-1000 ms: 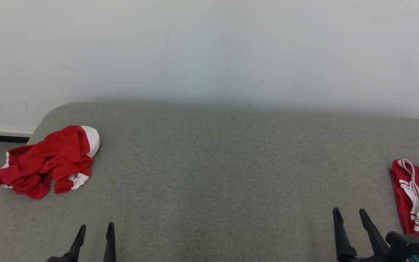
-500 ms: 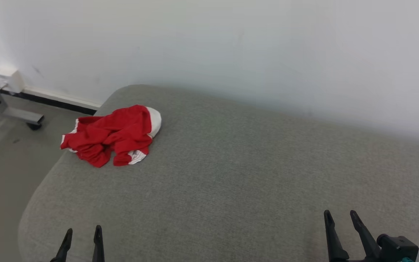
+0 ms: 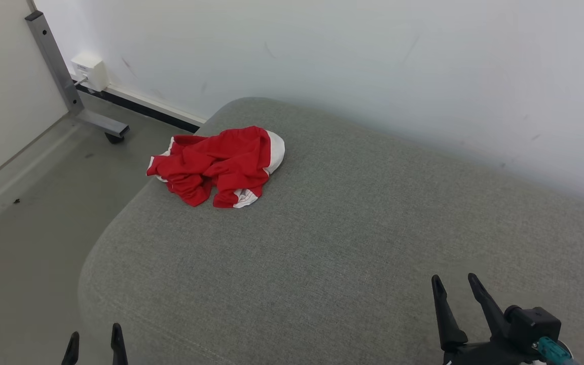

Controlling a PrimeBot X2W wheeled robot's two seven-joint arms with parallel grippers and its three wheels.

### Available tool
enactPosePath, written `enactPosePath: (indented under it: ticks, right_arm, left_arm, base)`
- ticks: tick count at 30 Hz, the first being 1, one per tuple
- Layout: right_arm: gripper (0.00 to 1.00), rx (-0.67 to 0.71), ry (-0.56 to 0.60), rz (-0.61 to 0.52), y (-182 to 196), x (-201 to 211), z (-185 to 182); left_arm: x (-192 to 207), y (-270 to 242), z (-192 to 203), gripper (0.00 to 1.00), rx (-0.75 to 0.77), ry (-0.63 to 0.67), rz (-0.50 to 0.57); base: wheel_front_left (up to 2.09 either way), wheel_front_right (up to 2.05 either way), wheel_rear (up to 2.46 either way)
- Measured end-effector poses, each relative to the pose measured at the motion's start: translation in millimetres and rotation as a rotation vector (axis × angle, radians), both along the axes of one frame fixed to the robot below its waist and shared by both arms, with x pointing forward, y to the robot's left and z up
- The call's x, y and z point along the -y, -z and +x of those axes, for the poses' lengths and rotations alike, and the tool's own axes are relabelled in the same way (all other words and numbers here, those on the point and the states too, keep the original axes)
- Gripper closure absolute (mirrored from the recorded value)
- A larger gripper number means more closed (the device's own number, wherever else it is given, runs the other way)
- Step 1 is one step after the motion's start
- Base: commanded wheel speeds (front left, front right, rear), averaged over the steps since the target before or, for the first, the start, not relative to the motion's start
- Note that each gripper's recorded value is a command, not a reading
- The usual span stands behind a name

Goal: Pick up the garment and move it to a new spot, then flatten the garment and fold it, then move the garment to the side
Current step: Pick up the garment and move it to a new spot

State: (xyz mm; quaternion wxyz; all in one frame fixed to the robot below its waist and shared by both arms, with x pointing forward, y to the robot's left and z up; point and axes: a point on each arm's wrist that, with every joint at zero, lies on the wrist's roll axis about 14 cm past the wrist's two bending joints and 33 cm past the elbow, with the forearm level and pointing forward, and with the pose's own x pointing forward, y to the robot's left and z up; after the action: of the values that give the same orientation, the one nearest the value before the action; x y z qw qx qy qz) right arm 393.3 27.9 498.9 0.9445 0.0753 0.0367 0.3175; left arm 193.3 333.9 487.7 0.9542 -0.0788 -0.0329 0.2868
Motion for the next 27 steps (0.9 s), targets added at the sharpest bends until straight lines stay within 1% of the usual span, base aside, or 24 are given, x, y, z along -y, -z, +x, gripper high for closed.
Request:
enactPosePath:
  ticks: [8, 13, 18, 21, 23, 26, 27]
  right_arm:
    - [0.00, -0.014, -0.026, -0.007, 7, -9, 1]
    - [0.00, -0.015, -0.019, -0.012, 8, -7, 3]
    - [0.00, -0.010, -0.009, -0.033, 8, -3, 11]
    - [0.00, -0.010, -0.027, -0.049, 8, -9, 15]
    - [0.00, 0.005, -0.038, -0.049, 2, -13, 20]
    - [0.00, 0.014, -0.042, -0.066, 0, -10, 30]
    - [0.00, 0.015, -0.041, -0.070, 0, -8, 34]
  left_arm:
    - [-2, 1, -7, 0.00, -0.010, -0.032, -0.002]
    - [-4, -6, 1, 0.00, 0.014, -0.027, -0.043]
    - [-25, -29, 34, 0.00, 0.028, 0.015, -0.033]
    - [-49, -39, 53, 0.00, 0.005, 0.011, -0.030]
    - [-64, -48, 66, 0.00, -0.015, 0.015, -0.007]
    - [-77, -56, 97, 0.00, -0.050, 0.048, -0.026]
    - [-81, -57, 107, 0.00, -0.060, 0.056, -0.049]
  base:
    - [0.00, 0.00, 0.00]
    - [0.00, 0.00, 0.00]
    - [0.00, 0.00, 0.00]
    - [0.00, 0.00, 0.00]
    - [0.00, 0.00, 0.00]
    - [0.00, 0.00, 0.00]
    - [0.00, 0.00, 0.00]
